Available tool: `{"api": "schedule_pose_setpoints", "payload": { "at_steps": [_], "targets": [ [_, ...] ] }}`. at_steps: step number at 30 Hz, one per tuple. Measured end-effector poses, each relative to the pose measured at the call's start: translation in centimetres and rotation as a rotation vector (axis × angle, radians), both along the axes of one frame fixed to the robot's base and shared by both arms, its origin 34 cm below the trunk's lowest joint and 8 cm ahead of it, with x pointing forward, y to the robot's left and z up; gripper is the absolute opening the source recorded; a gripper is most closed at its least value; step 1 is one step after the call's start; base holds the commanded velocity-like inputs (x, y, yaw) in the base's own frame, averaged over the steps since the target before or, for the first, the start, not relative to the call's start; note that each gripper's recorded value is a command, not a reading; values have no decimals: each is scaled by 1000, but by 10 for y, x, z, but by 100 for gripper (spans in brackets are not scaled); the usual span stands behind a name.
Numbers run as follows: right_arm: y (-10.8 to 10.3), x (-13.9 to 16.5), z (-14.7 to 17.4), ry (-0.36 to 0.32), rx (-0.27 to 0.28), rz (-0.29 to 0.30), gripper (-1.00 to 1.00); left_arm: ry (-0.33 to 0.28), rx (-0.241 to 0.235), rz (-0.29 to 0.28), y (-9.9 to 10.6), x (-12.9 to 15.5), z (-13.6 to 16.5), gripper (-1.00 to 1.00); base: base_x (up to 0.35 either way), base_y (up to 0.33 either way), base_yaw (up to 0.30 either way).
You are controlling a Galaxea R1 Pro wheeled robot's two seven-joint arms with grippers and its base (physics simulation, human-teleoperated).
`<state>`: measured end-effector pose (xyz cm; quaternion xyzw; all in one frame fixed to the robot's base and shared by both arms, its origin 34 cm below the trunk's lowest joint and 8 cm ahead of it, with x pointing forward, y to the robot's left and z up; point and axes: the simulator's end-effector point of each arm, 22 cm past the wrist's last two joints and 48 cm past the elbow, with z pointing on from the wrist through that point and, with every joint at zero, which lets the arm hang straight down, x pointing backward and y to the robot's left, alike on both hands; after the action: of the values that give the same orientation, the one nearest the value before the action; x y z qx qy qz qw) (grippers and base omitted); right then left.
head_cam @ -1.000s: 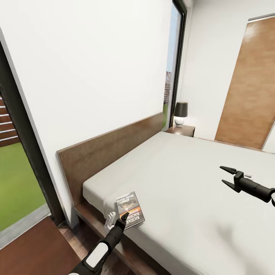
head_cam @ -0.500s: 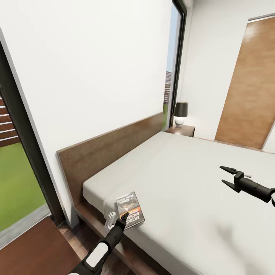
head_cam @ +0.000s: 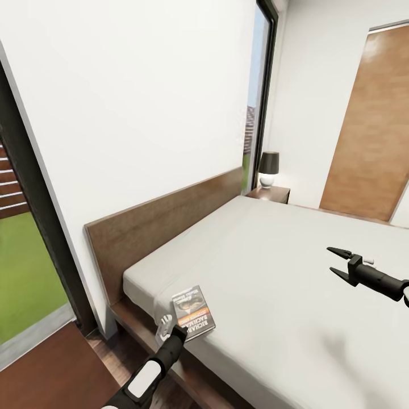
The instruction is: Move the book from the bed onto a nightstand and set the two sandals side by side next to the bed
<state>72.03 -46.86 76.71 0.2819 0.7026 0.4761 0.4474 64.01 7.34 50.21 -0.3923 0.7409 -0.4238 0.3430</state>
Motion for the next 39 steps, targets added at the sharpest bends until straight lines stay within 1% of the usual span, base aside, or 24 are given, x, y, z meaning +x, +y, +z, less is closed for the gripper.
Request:
{"api": "schedule_pose_setpoints", "payload": {
  "at_steps": [13,14,39],
  "targets": [
    [0,0,0,0,0,0,100,-3,1,-2,0,0,1,-100,0,0,0],
    [0,0,2,0,1,0,100,-3,-1,-9,-2,0,3,-100,0,0,0],
    [0,10,54,1,0,0,100,-2,-2,-9,-2,10,56,-100,0,0,0]
  ]
}}
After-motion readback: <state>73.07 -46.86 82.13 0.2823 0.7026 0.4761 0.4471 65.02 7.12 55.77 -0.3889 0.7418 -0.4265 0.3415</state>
